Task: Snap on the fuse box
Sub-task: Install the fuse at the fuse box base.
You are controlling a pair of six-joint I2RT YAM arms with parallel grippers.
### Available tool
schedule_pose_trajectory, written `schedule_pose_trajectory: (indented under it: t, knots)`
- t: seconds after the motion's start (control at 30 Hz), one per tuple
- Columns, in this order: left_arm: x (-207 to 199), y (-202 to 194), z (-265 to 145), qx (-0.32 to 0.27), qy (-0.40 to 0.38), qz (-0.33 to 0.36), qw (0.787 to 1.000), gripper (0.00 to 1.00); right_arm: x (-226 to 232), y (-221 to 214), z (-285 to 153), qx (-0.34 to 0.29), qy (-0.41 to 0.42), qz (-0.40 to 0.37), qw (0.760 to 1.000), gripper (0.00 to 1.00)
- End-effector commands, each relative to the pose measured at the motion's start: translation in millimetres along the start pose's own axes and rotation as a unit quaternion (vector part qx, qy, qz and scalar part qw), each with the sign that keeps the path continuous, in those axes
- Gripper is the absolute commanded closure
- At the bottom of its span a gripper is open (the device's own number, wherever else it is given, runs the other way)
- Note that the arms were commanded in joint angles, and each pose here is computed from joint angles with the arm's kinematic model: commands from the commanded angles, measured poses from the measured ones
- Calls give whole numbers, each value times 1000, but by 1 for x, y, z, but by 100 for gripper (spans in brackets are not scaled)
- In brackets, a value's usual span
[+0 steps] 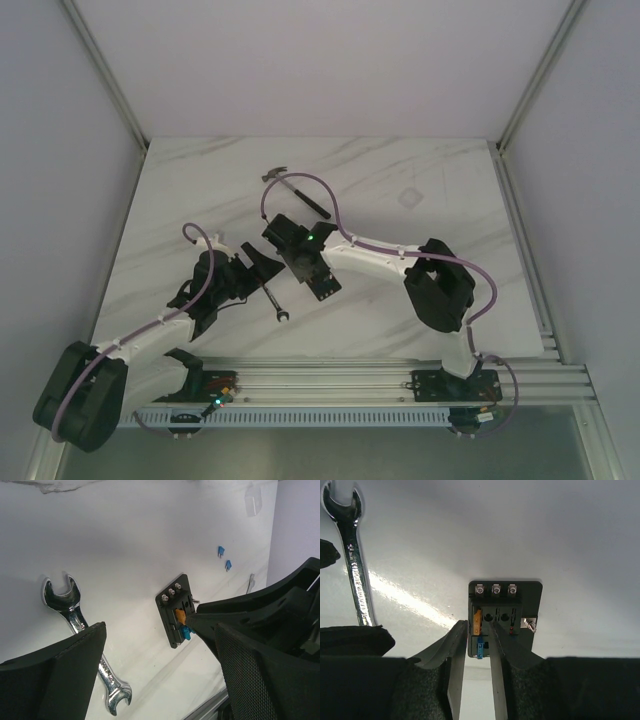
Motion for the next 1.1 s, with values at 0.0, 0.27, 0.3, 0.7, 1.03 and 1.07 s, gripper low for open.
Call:
schedule_pose_trajectory:
  t: [0.0, 0.27, 0.3, 0.7, 1.03, 1.07]
  knots:
    - [1, -4, 0, 13, -3, -2, 1000, 3, -2, -6, 1, 1, -12, 4, 1000, 70]
    - [1, -6, 2, 17, -1, -3, 1000, 2, -2, -12, 11, 18, -16, -2, 1000, 74]
    - [1, -6, 2, 17, -1, -3, 1000, 2, -2, -13, 12, 19, -15, -2, 1000, 75]
    - [0, -8, 3, 20, -2, -3, 1000, 2, 0, -17, 20, 32, -11, -9, 999, 77]
    - [-2, -7, 4, 21, -4, -2, 1000, 2, -5, -18, 23, 38, -7, 4, 999, 89]
    - [-2, -7, 4, 21, -5, -2, 1000, 2, -6, -18, 23, 37, -3, 6, 999, 90]
Point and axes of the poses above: each gripper's point midway between its finger pads, its own z axis out along the fingers, its own x axis along the line the jaws close on, y = z × x, the point moved 10 cm from there along -z, back along the fingers, and after that the axes turned 8 degrees about z, right-handed, at the moved point
